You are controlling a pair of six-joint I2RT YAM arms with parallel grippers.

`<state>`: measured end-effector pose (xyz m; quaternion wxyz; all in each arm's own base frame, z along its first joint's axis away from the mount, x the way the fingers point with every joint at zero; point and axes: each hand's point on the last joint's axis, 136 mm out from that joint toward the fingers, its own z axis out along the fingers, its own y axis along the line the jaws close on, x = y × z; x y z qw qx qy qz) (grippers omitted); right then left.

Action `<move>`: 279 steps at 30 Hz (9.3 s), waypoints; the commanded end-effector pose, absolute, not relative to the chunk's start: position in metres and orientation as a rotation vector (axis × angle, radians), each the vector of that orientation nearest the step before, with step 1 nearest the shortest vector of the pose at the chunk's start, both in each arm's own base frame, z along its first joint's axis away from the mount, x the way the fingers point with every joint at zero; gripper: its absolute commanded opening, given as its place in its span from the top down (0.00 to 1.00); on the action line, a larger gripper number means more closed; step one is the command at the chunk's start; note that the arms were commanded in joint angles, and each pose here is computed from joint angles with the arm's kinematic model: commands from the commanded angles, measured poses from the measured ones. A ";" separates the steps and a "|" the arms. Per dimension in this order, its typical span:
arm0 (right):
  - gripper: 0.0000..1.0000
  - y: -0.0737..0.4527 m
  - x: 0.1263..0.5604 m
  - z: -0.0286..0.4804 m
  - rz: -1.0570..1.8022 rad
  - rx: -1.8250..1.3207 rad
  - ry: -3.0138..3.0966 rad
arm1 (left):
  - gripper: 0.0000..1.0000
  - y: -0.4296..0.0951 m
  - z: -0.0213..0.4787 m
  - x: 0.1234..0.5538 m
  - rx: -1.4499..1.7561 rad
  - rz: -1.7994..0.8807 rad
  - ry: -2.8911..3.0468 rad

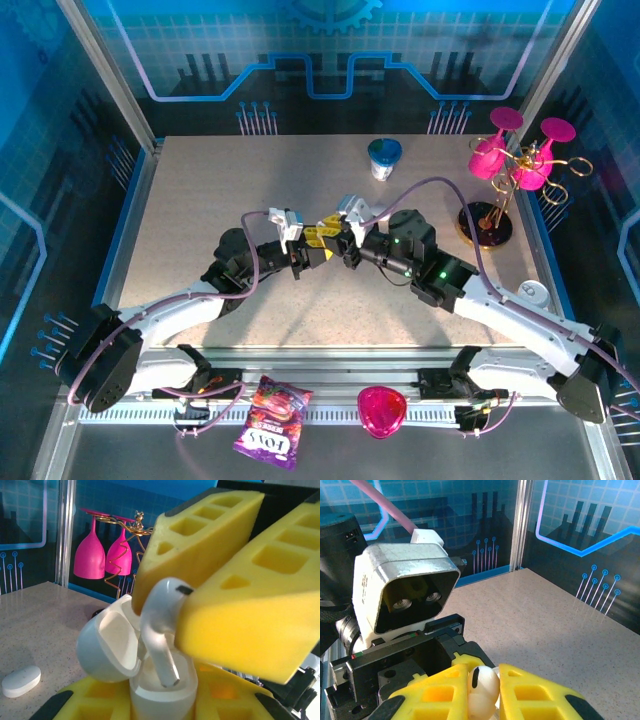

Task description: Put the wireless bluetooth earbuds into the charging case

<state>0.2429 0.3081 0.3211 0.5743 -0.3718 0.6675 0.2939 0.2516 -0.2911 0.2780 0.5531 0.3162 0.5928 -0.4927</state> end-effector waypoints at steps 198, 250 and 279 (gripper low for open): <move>0.08 0.241 0.251 0.310 0.910 -0.579 2.141 | 0.83 -0.286 0.282 0.246 0.930 -1.006 1.206; 0.00 0.210 0.266 0.273 0.652 -0.563 1.963 | 0.04 -0.180 0.095 0.378 -0.171 -0.750 2.397; 0.00 0.026 0.359 0.142 0.004 -0.075 1.875 | 0.01 -0.005 0.128 0.360 -0.139 0.067 1.902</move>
